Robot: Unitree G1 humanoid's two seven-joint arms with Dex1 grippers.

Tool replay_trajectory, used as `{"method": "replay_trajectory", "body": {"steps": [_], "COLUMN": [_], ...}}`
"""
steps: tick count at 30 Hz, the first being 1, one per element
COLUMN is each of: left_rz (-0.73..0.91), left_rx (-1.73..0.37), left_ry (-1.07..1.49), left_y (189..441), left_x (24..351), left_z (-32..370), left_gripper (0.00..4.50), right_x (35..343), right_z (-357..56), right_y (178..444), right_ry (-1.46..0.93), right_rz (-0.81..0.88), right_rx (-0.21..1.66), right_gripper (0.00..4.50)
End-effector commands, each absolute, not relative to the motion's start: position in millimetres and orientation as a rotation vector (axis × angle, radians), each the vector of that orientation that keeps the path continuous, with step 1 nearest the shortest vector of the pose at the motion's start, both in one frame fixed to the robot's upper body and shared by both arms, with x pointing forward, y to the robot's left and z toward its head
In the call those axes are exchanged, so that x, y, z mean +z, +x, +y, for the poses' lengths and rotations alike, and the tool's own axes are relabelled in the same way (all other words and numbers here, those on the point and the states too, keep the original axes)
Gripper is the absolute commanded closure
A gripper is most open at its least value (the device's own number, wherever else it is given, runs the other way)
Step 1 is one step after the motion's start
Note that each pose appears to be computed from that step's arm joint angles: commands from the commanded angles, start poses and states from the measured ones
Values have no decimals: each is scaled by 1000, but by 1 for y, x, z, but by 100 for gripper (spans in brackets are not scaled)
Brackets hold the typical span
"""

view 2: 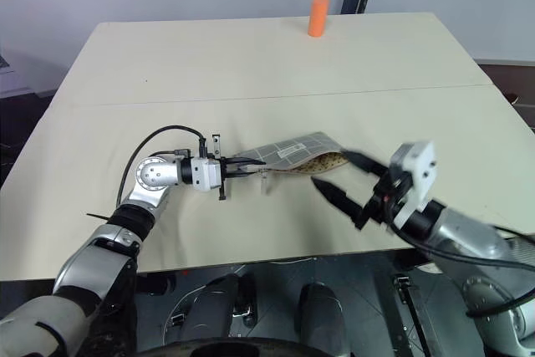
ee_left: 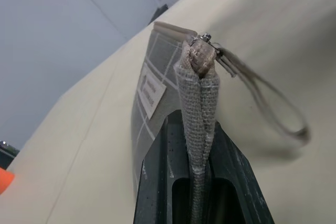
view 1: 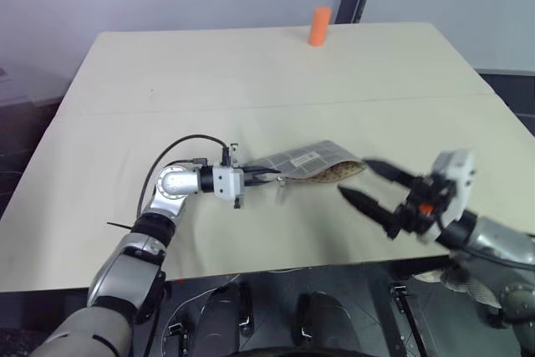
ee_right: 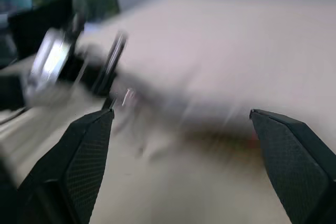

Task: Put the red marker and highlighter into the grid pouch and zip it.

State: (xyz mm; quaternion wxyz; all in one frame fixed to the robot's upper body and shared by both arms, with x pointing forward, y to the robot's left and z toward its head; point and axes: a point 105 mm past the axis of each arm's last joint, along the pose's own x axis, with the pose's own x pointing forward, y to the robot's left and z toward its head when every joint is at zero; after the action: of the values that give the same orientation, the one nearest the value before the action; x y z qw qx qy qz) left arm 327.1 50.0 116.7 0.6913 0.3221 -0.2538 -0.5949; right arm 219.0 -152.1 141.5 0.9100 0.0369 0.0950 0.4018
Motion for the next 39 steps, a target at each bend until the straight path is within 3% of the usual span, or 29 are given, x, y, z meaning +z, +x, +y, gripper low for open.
{"method": "replay_trajectory", "body": {"steps": [1,6,10,14,17,23,24,39], "left_rz": [-675,-697,-711,-713,-714,-705,-702,-538], "left_rx": [-1324,-1316,-1345,-1341,-1309,-1284,-1283,-1196], "left_ry": [781,800,823,838,835,847,851,881], "left_y": [330,333,330,333,338,341,341,357], "left_x": [138,142,141,142,147,145,144,132], "left_z": [25,13,9,8,7,10,12,74], "left_gripper": [450,450,450,450,450,450,450,450], "right_x": [110,102,129,153,162,148,147,137], "right_z": [-137,-123,-121,-110,-106,-120,-122,-247], "right_y": [224,248,302,317,316,310,309,308], "right_ry": [70,74,91,173,263,178,172,-64], "right_rz": [277,241,86,8,-19,26,29,124], "right_rx": [817,771,651,689,738,712,713,397], "right_gripper": [21,21,21,21,107,412,443,443]}}
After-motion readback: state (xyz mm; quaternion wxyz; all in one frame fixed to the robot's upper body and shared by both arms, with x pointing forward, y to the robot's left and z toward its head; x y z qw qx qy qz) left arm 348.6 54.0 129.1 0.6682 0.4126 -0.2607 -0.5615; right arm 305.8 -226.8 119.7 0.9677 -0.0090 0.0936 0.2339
